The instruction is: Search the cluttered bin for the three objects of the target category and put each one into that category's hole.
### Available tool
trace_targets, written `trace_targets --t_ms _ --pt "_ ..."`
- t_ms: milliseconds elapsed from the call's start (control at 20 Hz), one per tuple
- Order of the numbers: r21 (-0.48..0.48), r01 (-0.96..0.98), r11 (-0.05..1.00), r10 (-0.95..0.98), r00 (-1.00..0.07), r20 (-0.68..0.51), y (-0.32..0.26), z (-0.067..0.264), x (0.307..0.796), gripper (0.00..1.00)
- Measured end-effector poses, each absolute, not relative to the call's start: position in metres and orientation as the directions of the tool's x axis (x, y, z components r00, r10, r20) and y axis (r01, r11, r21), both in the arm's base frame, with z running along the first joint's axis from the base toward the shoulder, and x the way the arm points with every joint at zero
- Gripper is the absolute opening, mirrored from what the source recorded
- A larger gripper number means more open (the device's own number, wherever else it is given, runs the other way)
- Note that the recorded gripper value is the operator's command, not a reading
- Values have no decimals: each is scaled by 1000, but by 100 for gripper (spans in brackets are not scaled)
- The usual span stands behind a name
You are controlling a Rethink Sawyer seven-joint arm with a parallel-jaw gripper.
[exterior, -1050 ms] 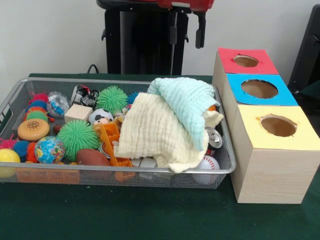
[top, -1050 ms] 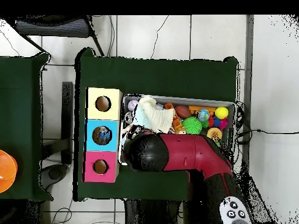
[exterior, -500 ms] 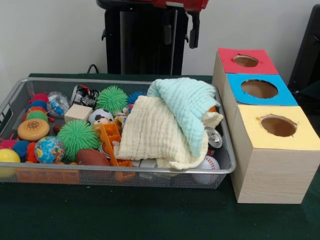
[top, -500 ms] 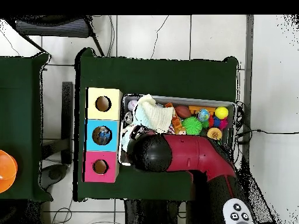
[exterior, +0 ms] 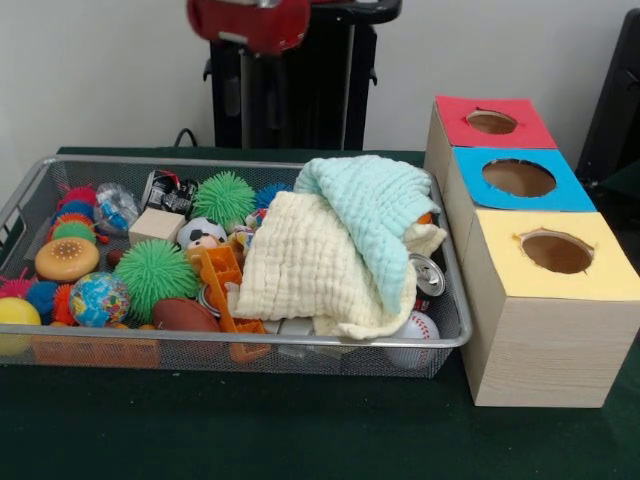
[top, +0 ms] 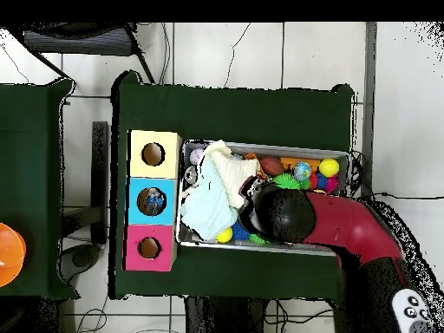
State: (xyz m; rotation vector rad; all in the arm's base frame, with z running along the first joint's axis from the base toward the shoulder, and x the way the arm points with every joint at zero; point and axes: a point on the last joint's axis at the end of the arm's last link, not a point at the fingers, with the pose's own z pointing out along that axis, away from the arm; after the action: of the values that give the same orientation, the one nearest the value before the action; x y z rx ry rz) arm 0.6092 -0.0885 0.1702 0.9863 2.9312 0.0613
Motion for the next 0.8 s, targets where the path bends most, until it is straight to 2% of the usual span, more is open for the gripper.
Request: trace_targets --t_ms 150,500,800 --pt "42 619 784 621 -784 -24 -112 158 604 100" --pt "-6 656 755 656 -754 37 -182 98 568 100" --pt "-14 658 753 657 -751 65 -206 55 540 100"
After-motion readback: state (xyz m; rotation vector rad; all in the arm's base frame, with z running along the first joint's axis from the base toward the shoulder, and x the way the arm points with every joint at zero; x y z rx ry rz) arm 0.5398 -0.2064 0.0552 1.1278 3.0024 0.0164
